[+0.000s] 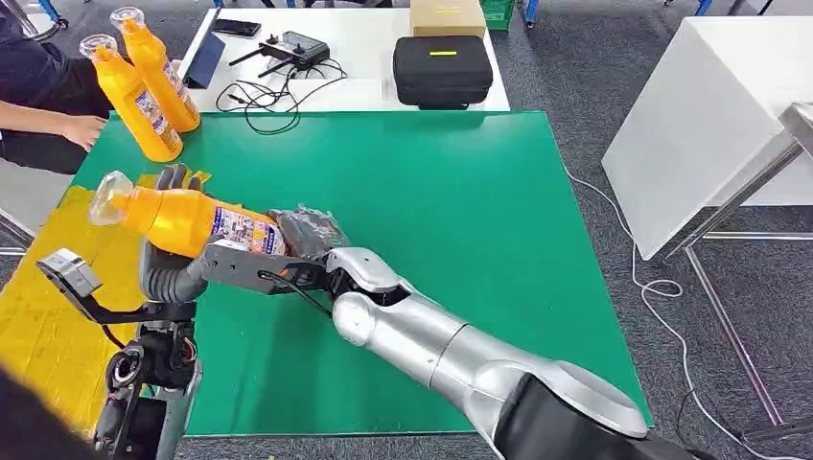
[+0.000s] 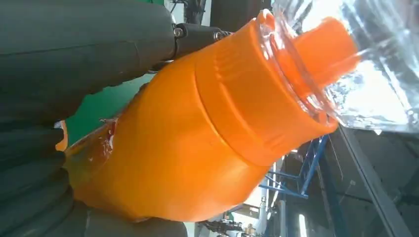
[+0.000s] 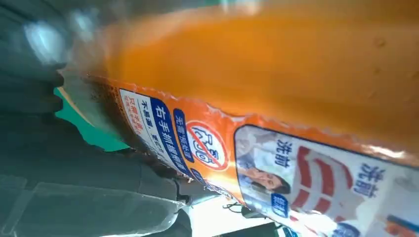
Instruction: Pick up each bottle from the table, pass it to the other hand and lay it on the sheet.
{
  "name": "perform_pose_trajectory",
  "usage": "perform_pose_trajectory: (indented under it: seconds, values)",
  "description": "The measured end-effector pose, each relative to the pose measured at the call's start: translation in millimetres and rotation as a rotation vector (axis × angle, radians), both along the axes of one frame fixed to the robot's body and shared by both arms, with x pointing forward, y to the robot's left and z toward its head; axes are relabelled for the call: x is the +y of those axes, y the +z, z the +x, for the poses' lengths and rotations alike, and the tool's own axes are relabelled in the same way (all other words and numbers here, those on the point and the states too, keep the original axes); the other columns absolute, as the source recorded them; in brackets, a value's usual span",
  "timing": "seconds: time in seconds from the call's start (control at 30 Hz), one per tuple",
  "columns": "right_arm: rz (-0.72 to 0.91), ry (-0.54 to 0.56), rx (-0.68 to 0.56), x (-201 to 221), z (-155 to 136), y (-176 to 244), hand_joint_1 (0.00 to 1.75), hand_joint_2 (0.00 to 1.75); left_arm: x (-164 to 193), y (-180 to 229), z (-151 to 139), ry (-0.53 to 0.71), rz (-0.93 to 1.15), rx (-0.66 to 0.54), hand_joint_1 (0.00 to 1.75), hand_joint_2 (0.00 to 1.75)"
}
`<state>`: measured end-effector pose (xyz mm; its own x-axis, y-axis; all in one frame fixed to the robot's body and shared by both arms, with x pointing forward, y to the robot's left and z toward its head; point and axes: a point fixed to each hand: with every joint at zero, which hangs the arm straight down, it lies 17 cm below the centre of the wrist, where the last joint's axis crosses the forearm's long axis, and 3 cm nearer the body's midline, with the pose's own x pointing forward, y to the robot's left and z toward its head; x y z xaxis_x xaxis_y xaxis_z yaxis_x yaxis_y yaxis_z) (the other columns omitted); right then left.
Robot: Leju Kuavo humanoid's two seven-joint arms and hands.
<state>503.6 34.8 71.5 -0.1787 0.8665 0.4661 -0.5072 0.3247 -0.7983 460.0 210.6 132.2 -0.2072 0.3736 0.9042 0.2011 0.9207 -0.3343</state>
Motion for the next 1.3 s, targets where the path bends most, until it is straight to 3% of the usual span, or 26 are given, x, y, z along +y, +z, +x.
perform_pose_trajectory:
  seconds: [0.53,0.57,0.6,1.23,1.3]
  values:
    - [-0.002,0.068,-0.025,25.6,-10.6,14.8,1.75,1.75,-1.2,2.4,0.8,-0.002,-0.021,-0.011,0.0,1.75]
    - [-0.005,0.08,-0.023,28.9,-14.1,13.5,1.75,1.75,-5.1,3.3,0.4,-0.013,-0.021,-0.013,0.17,1.75]
    - [-0.001,0.092,-0.024,32.7,-16.8,14.3,1.75,1.75,-6.5,1.6,-1.3,-0.016,-0.021,-0.012,1.75,1.75]
    - [-0.021,0.151,-0.018,48.3,-36.3,7.2,1.75,1.75,-6.3,-3.5,-19.1,-0.036,-0.062,-0.023,1.75,1.75]
    - [-0.021,0.155,-0.018,48.5,-36.9,6.6,0.0,1.75,-5.3,-4.2,-20.4,-0.034,-0.062,-0.024,1.75,1.75]
